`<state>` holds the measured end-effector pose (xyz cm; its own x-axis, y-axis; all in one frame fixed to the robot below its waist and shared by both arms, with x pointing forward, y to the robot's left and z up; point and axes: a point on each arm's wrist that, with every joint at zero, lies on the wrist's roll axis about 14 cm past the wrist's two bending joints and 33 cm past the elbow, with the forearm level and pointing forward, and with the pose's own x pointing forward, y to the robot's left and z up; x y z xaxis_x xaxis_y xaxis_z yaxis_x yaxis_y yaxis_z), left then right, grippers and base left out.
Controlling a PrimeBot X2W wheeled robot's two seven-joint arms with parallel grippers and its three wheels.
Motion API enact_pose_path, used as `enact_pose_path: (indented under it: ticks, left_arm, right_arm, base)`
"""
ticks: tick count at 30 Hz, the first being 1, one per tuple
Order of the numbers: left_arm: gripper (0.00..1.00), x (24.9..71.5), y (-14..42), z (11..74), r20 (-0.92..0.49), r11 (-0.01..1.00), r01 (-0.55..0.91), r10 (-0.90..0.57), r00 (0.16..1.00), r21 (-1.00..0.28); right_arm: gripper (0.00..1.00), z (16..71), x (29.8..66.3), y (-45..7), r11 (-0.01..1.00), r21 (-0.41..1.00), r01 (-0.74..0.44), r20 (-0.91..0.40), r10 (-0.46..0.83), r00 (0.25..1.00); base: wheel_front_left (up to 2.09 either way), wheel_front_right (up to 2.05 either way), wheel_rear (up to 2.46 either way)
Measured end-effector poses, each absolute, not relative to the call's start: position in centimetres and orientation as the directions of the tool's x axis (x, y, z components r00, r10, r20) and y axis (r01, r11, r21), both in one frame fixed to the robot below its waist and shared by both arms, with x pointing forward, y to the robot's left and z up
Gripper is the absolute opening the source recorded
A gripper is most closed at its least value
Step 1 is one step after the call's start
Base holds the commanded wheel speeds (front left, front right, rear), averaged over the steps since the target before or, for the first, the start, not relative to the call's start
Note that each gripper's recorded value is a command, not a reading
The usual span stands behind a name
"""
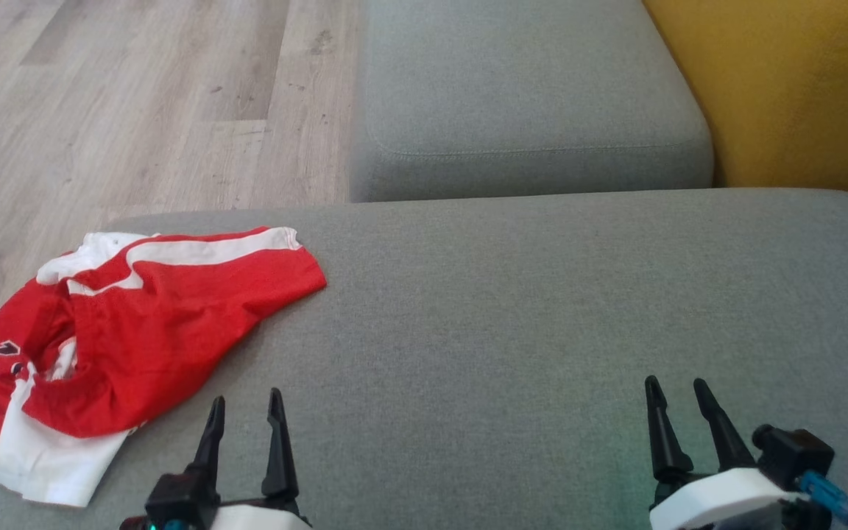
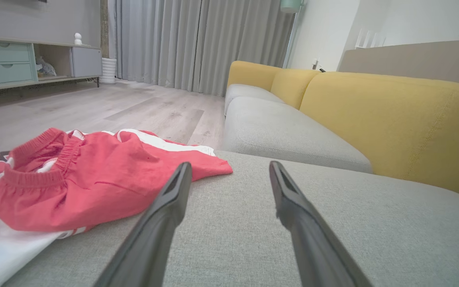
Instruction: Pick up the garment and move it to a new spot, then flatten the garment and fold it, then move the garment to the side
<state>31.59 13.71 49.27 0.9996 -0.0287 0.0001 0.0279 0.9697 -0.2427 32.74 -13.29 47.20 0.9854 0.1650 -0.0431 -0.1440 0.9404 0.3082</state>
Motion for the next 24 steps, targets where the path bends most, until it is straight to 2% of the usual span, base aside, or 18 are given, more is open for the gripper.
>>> enact_pose_path:
  ticks: [18,24]
  left_arm:
    - [1.00,30.7,12.6,50.8,0.096,0.998,0.064,-0.061,0.993,-0.029]
    - [1.00,30.5,12.7,50.0,0.073,0.998,0.061,-0.059,0.996,-0.017]
  right_arm:
    - [1.00,47.8,31.8,-12.9,0.975,0.099,-0.199,0.001,0.200,0.980]
    - [1.00,47.7,31.7,-13.3,0.978,0.085,-0.191,-0.002,0.192,0.981]
  base:
    - [0.00,0.00,0.00]
    - [0.00,0.00,0.00]
